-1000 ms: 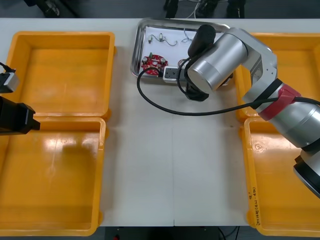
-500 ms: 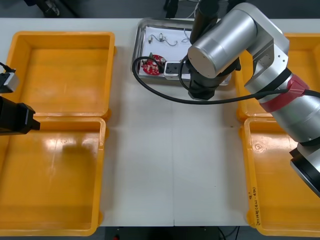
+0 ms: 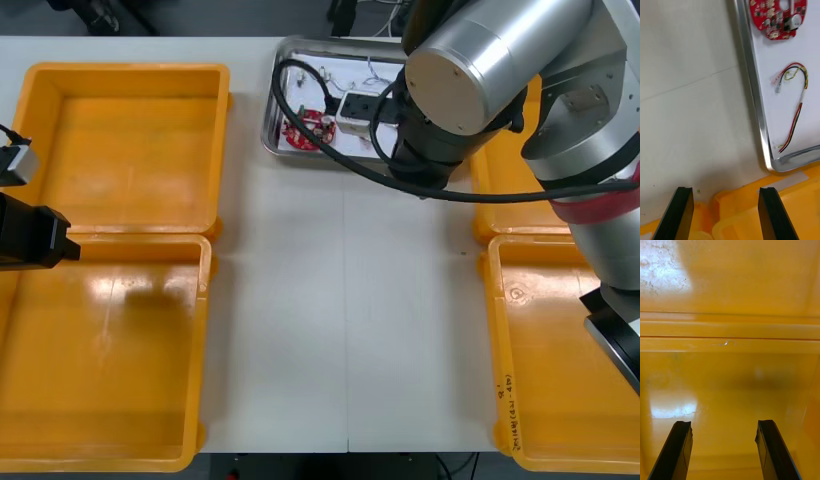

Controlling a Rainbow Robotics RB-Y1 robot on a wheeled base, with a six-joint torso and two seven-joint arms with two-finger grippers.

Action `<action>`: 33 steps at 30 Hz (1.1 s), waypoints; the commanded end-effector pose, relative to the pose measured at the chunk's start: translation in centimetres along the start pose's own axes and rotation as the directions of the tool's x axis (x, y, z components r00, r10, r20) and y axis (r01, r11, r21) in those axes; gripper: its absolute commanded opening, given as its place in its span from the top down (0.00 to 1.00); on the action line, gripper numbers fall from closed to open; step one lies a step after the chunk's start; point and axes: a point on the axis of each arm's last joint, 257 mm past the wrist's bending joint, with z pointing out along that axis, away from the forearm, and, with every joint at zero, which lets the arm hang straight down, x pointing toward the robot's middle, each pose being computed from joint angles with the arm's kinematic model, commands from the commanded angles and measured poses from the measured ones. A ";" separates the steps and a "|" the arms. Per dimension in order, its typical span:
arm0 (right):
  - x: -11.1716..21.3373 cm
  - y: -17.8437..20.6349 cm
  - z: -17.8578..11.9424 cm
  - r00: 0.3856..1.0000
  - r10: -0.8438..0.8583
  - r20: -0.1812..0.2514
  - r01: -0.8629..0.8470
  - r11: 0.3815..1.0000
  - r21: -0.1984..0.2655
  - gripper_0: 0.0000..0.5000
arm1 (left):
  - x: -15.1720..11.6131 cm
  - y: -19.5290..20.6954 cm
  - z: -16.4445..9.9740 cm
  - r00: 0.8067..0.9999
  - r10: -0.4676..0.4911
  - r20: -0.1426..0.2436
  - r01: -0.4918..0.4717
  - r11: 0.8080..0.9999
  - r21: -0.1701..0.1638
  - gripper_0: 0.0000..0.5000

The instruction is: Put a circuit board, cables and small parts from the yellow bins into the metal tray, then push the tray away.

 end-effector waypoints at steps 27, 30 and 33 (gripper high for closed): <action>15.4 -1.0 -5.9 0.620 0.779 0.094 -0.781 0.624 -0.021 0.00 | -0.3 0.8 -1.2 0.995 0.097 0.024 -0.096 0.995 -0.021 0.00; 16.8 -1.2 -6.1 0.547 0.834 0.076 -0.833 0.551 -0.052 0.00 | -0.3 0.8 -1.2 0.995 0.097 0.024 -0.096 0.995 -0.021 0.00; 18.7 -1.7 -6.3 0.501 0.863 0.058 -0.862 0.504 -0.057 0.00 | -0.3 0.8 -1.2 0.995 0.097 0.024 -0.096 0.995 -0.021 0.00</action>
